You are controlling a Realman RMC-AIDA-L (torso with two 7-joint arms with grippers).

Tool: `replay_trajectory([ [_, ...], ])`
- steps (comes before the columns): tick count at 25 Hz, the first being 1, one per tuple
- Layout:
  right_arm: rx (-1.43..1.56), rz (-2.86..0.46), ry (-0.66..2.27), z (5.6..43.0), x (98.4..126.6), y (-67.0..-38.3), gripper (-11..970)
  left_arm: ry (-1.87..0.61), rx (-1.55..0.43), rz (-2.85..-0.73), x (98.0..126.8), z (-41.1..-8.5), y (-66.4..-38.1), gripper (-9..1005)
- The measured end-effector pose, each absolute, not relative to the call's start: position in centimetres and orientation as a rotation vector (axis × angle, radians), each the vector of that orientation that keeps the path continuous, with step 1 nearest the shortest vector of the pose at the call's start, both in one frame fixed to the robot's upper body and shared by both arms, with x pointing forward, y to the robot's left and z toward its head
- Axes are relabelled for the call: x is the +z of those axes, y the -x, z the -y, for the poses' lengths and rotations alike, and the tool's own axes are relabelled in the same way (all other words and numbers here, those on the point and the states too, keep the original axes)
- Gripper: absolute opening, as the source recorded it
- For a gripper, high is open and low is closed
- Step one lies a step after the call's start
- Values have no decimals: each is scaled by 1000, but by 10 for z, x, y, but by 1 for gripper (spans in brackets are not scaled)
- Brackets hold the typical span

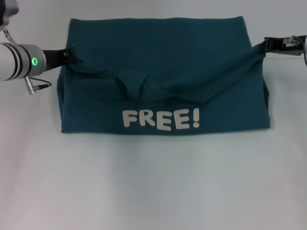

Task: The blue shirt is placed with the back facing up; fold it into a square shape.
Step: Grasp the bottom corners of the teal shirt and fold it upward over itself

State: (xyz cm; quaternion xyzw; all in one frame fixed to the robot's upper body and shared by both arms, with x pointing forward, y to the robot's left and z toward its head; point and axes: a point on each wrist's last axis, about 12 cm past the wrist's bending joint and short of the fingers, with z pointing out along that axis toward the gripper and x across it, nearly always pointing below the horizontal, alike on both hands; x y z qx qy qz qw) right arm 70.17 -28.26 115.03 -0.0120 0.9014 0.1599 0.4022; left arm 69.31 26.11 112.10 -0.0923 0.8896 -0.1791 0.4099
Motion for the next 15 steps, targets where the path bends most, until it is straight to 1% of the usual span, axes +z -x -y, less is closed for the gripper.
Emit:
replay_trajectory([
  [7, 398, -2261, 53, 280, 1162, -709, 121, 229, -448, -2228, 1126, -259, -696, 53],
  [15, 383, -2278, 96, 274, 1158, -708, 130, 198, -420, -2221, 1124, -254, -696, 71],
])
